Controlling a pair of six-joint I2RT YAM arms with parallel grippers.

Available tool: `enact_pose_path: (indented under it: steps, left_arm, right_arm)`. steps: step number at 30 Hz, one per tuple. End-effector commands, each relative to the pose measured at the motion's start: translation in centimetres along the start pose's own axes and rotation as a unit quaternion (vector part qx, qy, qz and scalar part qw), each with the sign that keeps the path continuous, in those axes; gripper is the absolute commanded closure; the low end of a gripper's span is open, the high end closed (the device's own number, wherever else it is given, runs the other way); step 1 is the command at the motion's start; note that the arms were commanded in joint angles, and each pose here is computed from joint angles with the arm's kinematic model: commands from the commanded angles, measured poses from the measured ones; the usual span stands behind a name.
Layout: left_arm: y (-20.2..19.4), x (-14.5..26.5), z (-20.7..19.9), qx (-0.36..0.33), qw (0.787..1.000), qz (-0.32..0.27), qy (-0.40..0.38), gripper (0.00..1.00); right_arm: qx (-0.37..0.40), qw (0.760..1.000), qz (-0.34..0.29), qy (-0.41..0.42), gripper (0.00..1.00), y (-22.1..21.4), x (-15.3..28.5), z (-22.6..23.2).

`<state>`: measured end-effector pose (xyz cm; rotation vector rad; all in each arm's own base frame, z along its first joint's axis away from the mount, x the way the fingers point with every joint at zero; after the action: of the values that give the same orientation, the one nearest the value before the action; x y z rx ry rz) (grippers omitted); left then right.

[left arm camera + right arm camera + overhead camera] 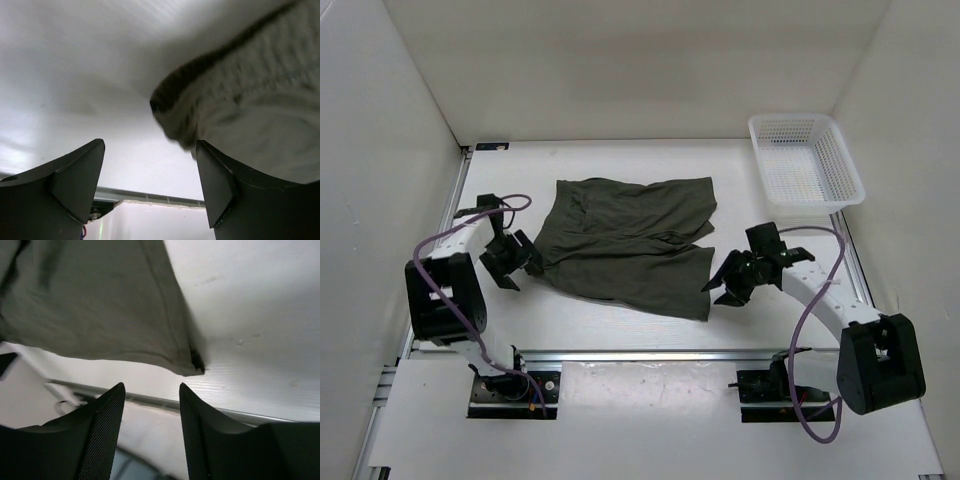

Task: Fold and stack the shorts
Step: Fold the shorts

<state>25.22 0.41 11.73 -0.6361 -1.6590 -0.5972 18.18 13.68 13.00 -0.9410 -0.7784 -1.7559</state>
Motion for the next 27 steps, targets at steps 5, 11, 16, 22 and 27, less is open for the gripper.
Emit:
enact_pose_path:
  steps: [5, 11, 16, 22, 27]
  left_arm:
    - [1.4, -2.3, -1.7, 0.023, 0.999, 0.007, -0.029, 0.25]
    - [2.0, -2.5, -2.1, 0.023, 0.999, 0.004, -0.031, 0.7]
    - [2.0, -2.8, -2.0, 0.024, 0.999, 0.008, -0.028, 0.9]
    - [1.9, -2.8, -2.1, 0.028, 0.999, 0.008, -0.028, 0.9]
    - [1.9, -2.8, -2.1, 0.028, 0.999, 0.008, -0.028, 0.9]
  right_arm:
    - [-0.159, 0.98, 0.089, 0.083, 0.47, -2.1, -1.6, 0.4]
    - [-0.196, 0.973, 0.1, 0.077, 0.47, -2.0, -3.3, -0.2]
    - [-0.223, 0.966, 0.114, 0.066, 0.47, -2.3, -4.9, -1.0]
    - [-0.233, 0.964, 0.119, 0.043, 0.46, -3.0, -4.5, -1.3]
    - [-0.231, 0.965, 0.124, 0.029, 0.46, -3.1, -5.4, -1.7]
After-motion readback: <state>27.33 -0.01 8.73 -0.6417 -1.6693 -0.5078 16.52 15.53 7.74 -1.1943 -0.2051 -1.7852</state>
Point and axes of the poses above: each gripper's point midway between its finger pads, its own x axis back along the fingers, its own z axis along the line the jaws close on, y = z × x, the point moved 6 cm from there along x, back along the fingers, and after that the axes turned 9 degrees about x, right-handed, at the moved point
